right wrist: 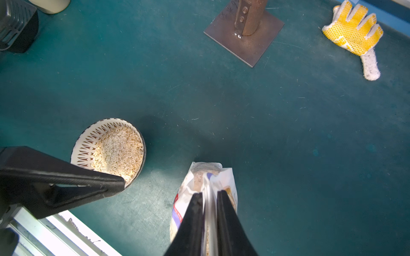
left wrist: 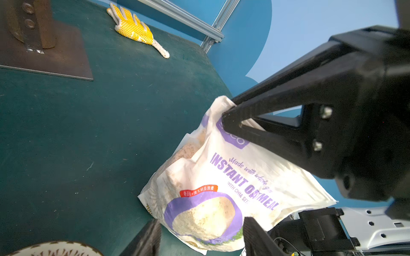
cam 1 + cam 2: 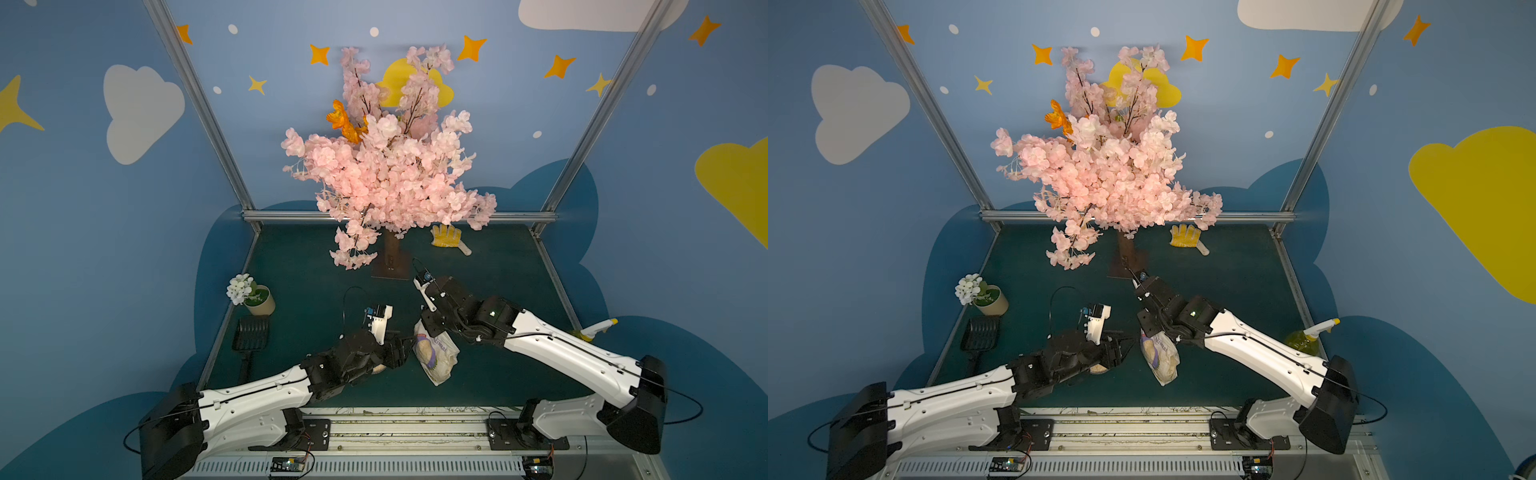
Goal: Pour the oats into the breakfast bowl
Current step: Close the oats bag at the center of the board.
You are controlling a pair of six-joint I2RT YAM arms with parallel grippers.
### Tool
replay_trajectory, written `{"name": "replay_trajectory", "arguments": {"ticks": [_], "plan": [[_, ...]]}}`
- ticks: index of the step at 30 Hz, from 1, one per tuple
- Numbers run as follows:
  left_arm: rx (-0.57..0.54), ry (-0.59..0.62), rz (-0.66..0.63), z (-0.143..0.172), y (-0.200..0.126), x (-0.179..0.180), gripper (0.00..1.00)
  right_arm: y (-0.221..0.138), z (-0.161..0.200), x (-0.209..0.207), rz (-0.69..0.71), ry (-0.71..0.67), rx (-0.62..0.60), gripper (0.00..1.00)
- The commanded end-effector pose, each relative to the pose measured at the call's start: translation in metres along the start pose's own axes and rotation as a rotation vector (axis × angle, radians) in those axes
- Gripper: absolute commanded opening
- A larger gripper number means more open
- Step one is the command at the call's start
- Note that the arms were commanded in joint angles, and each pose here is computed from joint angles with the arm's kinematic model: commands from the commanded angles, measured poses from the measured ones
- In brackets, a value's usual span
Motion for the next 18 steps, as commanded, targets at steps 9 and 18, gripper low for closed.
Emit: {"name": "replay_trajectory", "arguments": {"ticks": [9, 18], "plan": [[-0.022, -0.001, 0.015, -0.0071, -0.0042, -0.0054, 0.63, 0.0108, 0.0017, 0.006, -0.007, -0.023, 0.073, 0.04], [-0.029, -0.004, 0.015, -0.0077, -0.0066, -0.0051, 0.63, 0.0016, -0.0034, 0.0081, 0.007, -0.016, 0.051, 0.0]]}}
Point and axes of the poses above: each gripper's point midway between its finger pads, its own y axis out along the fingers, its own x axis along the line the jaws close on, z = x × y, the point moved 8 cm from there along -y, back along the fingers, and after that the axes turned 4 degrees about y, right-handed, at the moved point
